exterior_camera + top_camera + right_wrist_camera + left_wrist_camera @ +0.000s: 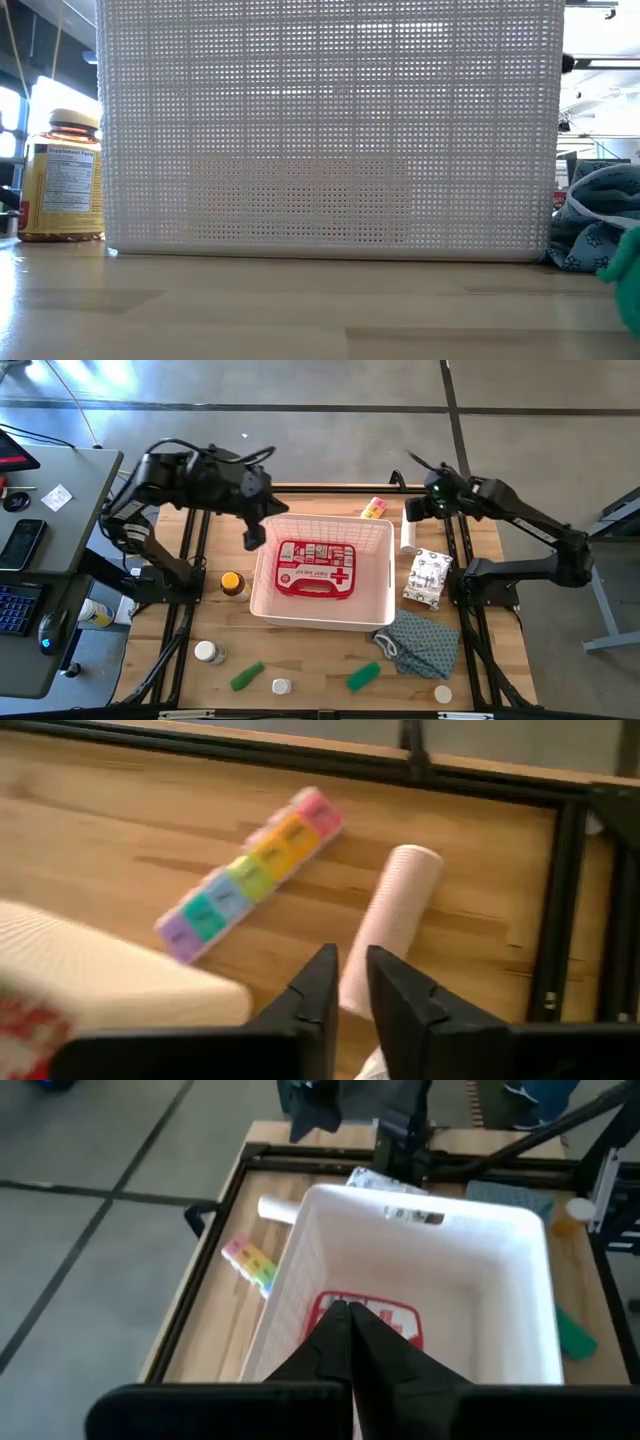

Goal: Pick & place medical supplies in basket/bin
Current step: Put the rolled white bandage into the white container

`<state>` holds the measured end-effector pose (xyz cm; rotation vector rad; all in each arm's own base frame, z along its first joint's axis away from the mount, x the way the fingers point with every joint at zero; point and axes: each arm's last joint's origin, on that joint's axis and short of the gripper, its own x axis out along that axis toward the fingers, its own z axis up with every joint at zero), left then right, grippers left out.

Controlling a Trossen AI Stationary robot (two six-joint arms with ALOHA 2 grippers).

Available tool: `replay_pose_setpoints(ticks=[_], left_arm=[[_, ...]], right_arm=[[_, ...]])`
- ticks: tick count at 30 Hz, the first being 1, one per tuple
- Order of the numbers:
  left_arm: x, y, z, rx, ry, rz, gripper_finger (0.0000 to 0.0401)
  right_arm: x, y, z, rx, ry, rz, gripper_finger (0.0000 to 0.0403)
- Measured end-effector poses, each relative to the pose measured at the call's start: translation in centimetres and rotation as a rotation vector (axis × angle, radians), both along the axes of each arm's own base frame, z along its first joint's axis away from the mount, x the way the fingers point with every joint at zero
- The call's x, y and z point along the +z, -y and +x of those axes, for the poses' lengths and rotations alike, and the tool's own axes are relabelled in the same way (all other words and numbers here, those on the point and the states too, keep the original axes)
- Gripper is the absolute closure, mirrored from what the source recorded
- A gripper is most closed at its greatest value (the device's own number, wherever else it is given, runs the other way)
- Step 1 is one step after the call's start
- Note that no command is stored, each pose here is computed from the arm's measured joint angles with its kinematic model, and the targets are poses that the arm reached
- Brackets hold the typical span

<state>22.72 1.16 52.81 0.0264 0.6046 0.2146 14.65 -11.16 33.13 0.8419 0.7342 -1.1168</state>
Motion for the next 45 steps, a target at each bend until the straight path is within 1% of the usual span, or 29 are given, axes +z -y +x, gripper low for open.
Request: replay_pose_setpoints(ticks=[5,8,9,12,15,18,20,22,25,27,32,34,39,42,45], left_arm=[[0.8,0.1,-1.8,0.007,0.04,-0.006,0.0347],[1.3,0.1,-3.3,0.011,0.069,-0.009,0.0339],[1.5,0.1,-3.4,0.013,0.077,-0.008,0.0338],[1.8,0.1,-4.5,0.015,0.098,-0.009,0.0342],[1.9,0.1,-5.3,0.034,0.116,0.003,0.0353],[1.3,0.0,-5.8,0.069,0.103,0.002,0.0363],[0.7,0.0,-6.3,0.087,0.09,-0.022,0.0368],[0.0,0.0,-6.3,0.101,0.094,-0.045,0.0368],[-1.0,0.0,-6.9,0.131,0.111,-0.092,0.0361],[-1.4,0.1,-7.6,0.154,0.152,-0.134,0.0352],[-2.7,0.1,-8.8,0.201,0.205,-0.219,0.034],[-2.9,0.1,-9.3,0.216,0.236,-0.252,0.034],[-3.2,0.1,-10.4,0.253,0.256,-0.314,0.0339],[-3.2,0.1,-10.4,0.263,0.26,-0.333,0.0339],[-3.2,0.1,-10.4,0.271,0.262,-0.347,0.0339]], right_arm=[[-2.4,2.5,-0.2,-0.051,-0.01,0.101,0.0274],[-4.0,3.5,-0.3,-0.088,-0.03,0.139,0.0227],[-4.6,3.8,-0.3,-0.095,-0.039,0.153,0.0213],[-6.1,4.4,0.0,-0.108,-0.025,0.191,0.018],[-7.8,4.9,0.5,-0.118,-0.005,0.226,0.0161],[-9.6,5.4,0.9,-0.129,-0.025,0.233,0.0156],[-10.9,5.6,0.9,-0.154,-0.048,0.266,0.0155],[-12.0,5.8,0.9,-0.164,-0.062,0.296,0.0155],[-13.3,6.1,1.2,-0.135,-0.074,0.313,0.0155],[-14.1,6.3,1.3,-0.127,-0.087,0.321,0.0155],[-16.0,6.8,1.6,-0.132,-0.117,0.344,0.0155],[-16.7,7.0,1.8,-0.129,-0.114,0.352,0.0155],[-18.0,7.3,2.1,-0.12,-0.151,0.38,0.0156],[-18.5,7.4,2.2,-0.107,-0.17,0.387,0.0167],[-18.5,7.4,2.2,-0.104,-0.171,0.39,0.0197]])
